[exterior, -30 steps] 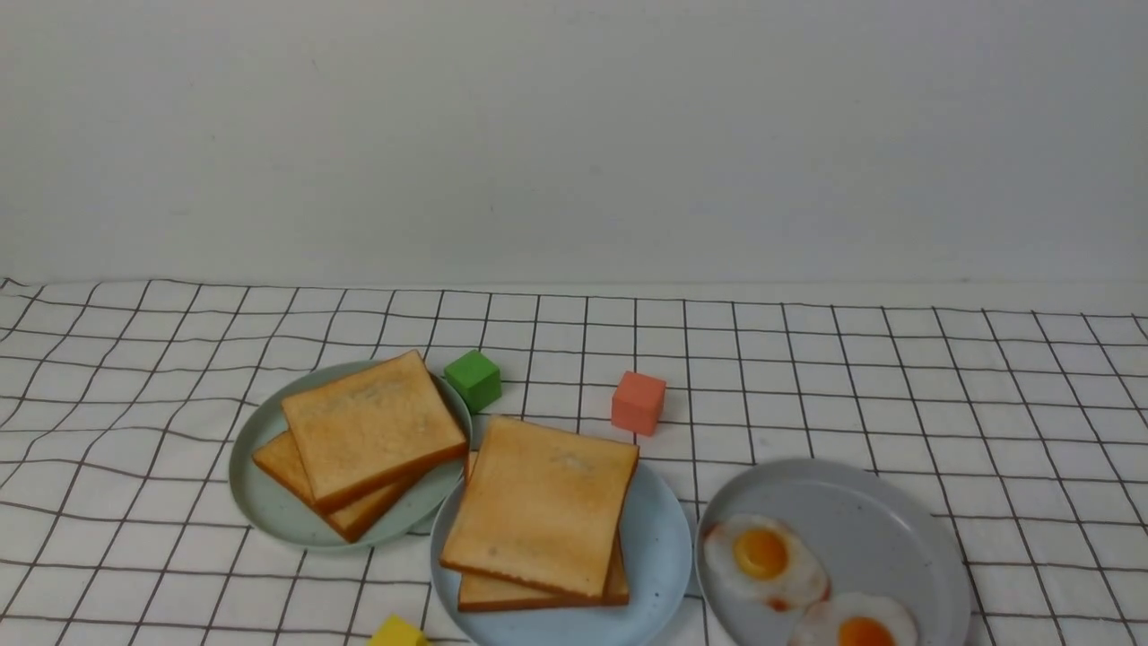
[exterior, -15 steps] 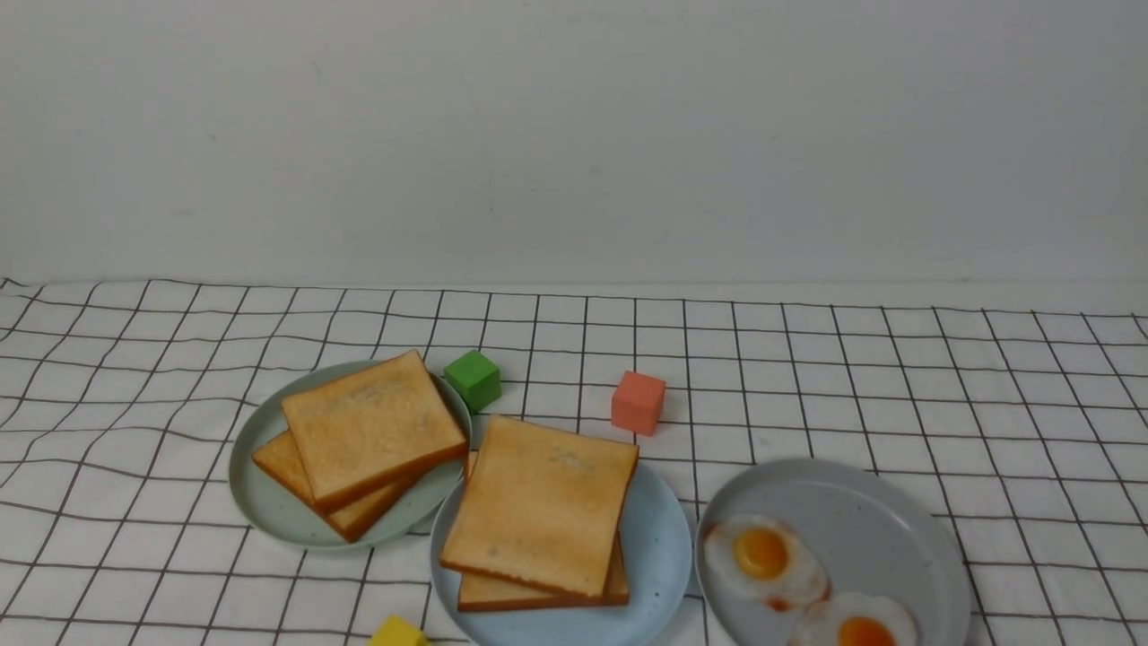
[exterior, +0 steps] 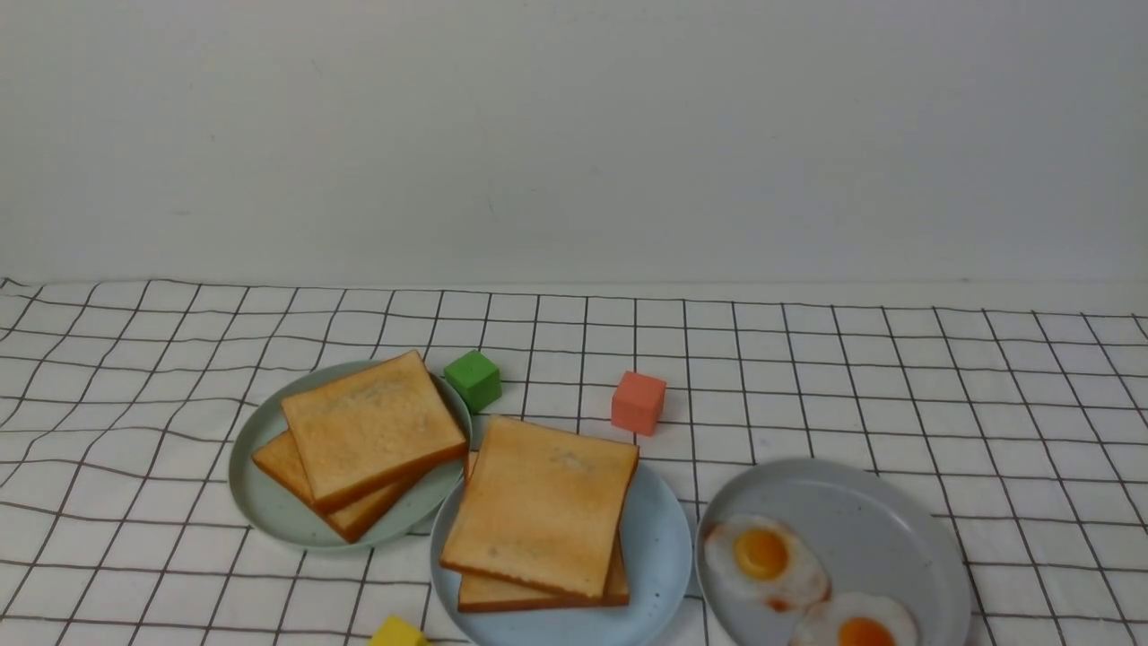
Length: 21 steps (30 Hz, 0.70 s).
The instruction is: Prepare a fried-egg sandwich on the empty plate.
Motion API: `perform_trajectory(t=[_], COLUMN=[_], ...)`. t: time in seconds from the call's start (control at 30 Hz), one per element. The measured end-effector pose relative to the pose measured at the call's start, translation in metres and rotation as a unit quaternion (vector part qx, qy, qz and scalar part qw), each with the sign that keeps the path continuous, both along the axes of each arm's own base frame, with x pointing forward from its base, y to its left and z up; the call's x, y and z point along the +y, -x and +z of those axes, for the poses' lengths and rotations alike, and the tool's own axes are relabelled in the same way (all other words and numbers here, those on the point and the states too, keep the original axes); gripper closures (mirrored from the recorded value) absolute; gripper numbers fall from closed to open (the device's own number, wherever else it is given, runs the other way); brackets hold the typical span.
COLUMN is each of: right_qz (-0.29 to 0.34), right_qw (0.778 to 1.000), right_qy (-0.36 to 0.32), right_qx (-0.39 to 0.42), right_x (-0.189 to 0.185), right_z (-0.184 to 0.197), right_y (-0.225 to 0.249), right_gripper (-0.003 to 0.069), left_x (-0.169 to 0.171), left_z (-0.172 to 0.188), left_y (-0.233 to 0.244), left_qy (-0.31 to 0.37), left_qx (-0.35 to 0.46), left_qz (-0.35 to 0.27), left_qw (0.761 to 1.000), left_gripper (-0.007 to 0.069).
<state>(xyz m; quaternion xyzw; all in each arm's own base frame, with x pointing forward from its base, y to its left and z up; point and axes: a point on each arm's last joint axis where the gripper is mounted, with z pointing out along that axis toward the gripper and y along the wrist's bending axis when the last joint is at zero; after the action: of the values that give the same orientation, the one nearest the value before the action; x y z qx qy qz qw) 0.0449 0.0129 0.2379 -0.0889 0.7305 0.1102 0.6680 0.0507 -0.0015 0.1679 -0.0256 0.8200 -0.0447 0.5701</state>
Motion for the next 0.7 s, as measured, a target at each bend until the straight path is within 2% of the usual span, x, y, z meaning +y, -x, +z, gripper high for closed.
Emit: perform_trajectory(t=[0.13,0.27,0.7], right_qz=[-0.043,-0.071,-0.072], right_qw=[0.998,0.990,0.991], right_qy=[0.007,0.020,0.016], right_qx=[0.049,0.123,0.111], right_x=[-0.004,-0.006,-0.006], right_z=[-0.021,-0.061,-0.064], right_y=[-0.001,-0.005,-0.007], right_gripper=[0.0624,0.0618,0.0602], left_x=[0.000,0.000,0.000], left_z=[0.000,0.000,0.000], left_y=[0.000,0.000,0.000], left_qy=[0.000,0.000,0.000], left_qx=[0.000,0.000,0.000], left_qz=[0.000,0.000,0.000], left_qw=[1.000,1.000,1.000], left_gripper=[0.0619,0.0617,0.0603])
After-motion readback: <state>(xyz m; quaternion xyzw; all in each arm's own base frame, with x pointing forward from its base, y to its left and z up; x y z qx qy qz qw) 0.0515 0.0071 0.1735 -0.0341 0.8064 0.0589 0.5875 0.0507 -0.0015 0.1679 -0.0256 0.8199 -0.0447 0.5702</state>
